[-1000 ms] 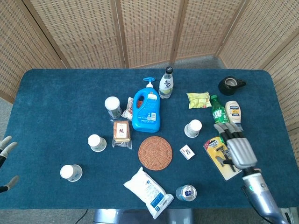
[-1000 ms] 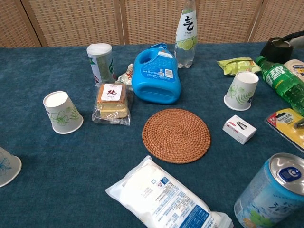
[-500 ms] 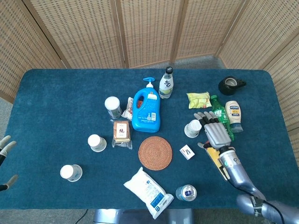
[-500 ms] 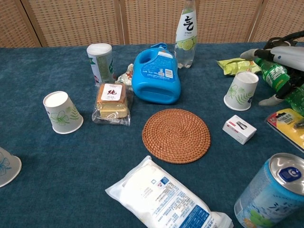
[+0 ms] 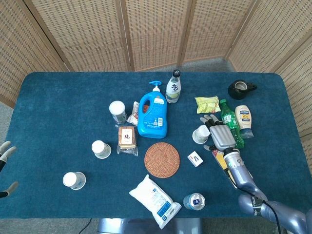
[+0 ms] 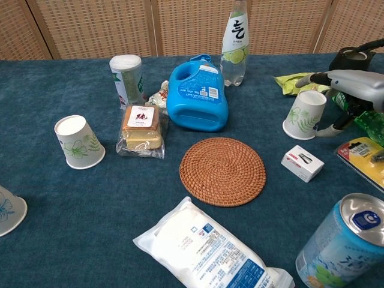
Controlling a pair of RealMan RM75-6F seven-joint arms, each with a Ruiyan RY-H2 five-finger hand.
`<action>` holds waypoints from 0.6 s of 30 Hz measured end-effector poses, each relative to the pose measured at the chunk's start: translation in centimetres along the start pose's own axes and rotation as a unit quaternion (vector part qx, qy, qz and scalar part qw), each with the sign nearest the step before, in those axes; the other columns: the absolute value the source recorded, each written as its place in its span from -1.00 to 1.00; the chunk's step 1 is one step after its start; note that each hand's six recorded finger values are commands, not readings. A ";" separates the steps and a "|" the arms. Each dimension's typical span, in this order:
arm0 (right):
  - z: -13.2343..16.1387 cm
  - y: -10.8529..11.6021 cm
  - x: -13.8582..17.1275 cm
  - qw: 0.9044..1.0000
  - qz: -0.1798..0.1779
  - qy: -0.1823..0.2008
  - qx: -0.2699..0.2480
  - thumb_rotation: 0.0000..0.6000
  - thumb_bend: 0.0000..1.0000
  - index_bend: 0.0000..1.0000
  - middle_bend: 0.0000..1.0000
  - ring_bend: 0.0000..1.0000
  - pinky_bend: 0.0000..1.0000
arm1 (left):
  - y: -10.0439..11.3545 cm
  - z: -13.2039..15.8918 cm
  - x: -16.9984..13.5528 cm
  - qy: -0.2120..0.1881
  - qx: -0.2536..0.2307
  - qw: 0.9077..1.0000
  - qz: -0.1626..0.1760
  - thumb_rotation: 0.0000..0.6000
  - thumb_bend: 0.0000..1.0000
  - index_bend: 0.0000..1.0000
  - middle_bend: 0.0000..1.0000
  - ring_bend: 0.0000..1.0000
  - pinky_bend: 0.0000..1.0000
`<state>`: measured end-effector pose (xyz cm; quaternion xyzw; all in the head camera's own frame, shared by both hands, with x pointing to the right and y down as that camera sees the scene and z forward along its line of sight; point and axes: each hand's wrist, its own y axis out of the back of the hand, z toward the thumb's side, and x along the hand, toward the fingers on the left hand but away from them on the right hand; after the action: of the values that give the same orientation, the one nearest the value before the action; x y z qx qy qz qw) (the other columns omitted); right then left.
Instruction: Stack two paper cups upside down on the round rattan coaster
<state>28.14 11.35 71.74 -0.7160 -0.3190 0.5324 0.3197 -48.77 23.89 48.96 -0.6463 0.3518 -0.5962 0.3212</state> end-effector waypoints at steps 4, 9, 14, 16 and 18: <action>0.0 -0.6 -0.1 1.000 -0.005 0.004 -0.002 1.00 -0.54 -0.49 -0.65 -1.00 -0.51 | -0.1 0.0 0.1 0.001 0.000 1.000 -0.001 1.00 -0.37 -1.00 -1.00 -1.00 -1.00; -0.2 -1.0 -0.2 1.000 -0.015 0.005 0.000 1.00 -0.47 -0.34 -0.59 -1.00 -0.50 | 0.0 -0.1 0.1 0.003 0.000 1.000 0.000 1.00 -0.37 -1.00 -1.00 -1.00 -1.00; -0.5 -1.3 -0.1 1.000 -0.017 0.004 0.003 1.00 -0.46 -0.31 -0.59 -1.00 -0.50 | -0.1 -0.1 0.1 0.003 0.000 1.000 -0.001 1.00 -0.37 -1.00 -1.00 -1.00 -1.00; -0.5 -1.2 -0.1 1.000 -0.019 0.006 0.003 1.00 -0.46 -0.31 -0.58 -1.00 -0.50 | -0.1 -0.1 0.1 0.003 0.000 1.000 -0.002 1.00 -0.37 -1.00 -1.00 -1.00 -1.00; -0.4 -1.1 0.0 1.000 -0.021 0.008 0.003 1.00 -0.46 -0.31 -0.58 -1.00 -0.50 | -0.2 -0.1 0.1 0.003 0.000 1.000 -0.002 1.00 -0.37 -1.00 -1.00 -1.00 -1.00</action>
<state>28.42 11.90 72.69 -0.7124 -0.3297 0.5208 0.3355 -48.84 23.90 49.17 -0.6454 0.3512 -0.5987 0.3187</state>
